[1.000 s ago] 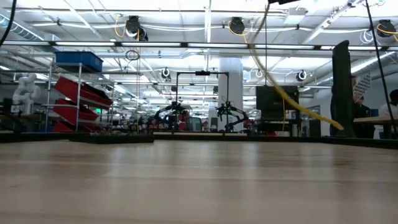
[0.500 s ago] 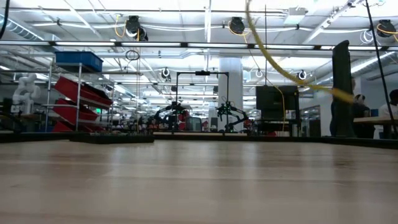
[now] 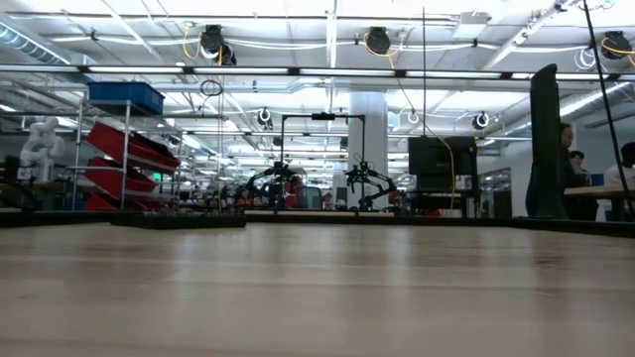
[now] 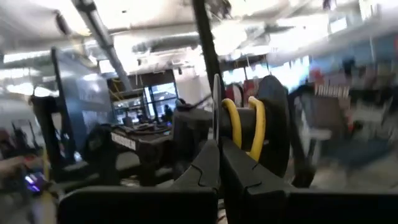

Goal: Coil cords
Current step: Coil the yellow wire onto the spool

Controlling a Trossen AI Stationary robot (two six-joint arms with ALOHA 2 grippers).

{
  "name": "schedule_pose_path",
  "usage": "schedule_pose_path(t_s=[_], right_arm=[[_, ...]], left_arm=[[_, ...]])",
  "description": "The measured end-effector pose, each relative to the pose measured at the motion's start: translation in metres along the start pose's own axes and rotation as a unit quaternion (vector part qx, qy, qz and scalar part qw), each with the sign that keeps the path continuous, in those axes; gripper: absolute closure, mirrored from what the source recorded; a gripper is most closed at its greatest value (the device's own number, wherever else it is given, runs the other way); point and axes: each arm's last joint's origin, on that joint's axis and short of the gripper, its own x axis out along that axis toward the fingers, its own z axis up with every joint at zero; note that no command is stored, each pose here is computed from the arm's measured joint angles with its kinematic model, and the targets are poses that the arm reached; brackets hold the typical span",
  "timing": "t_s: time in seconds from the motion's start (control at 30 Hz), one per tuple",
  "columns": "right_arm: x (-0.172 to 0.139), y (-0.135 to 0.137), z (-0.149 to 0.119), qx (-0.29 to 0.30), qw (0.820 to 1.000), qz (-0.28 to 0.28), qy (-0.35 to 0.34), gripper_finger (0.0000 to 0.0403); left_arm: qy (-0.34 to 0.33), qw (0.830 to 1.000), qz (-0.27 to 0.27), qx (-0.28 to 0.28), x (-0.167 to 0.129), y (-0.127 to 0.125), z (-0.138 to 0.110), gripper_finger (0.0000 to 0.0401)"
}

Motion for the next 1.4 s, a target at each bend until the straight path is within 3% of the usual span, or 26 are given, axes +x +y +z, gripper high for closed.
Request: schedule_pose_path(t_s=[0.2,0.37,0.57,0.8,1.03,1.2,1.4], right_arm=[[0.030,-0.009,-0.005,-0.001,1.000,0.005,-0.028,0.0215],[0.040,-0.013,-0.015,0.001,1.000,-0.007,0.003,0.0215],[0.044,-0.012,-0.021,-0.003,1.000,-0.005,0.023,0.0226],[0.043,-0.012,-0.026,0.000,0.999,-0.008,0.049,0.0286],[0.044,-0.013,-0.026,0.003,0.999,-0.009,0.045,0.0334],[0.044,-0.014,-0.025,-0.004,0.999,-0.022,0.045,0.0391],[0.044,-0.016,-0.024,-0.002,0.998,-0.052,0.038,0.0401]], left_arm=[[0.059,0.986,0.019,0.156,-0.001,-0.014,-0.005,0.0399],[0.089,0.966,0.038,0.239,-0.002,-0.024,-0.004,0.0399],[0.090,0.943,0.022,0.319,-0.004,-0.039,0.000,0.0399],[0.076,0.934,0.001,0.350,-0.006,-0.052,0.005,0.0399],[0.075,0.934,-0.001,0.349,-0.006,-0.054,0.006,0.0399],[0.075,0.934,-0.001,0.349,-0.006,-0.054,0.006,0.0399],[0.075,0.934,-0.001,0.349,-0.006,-0.054,0.006,0.0399]])
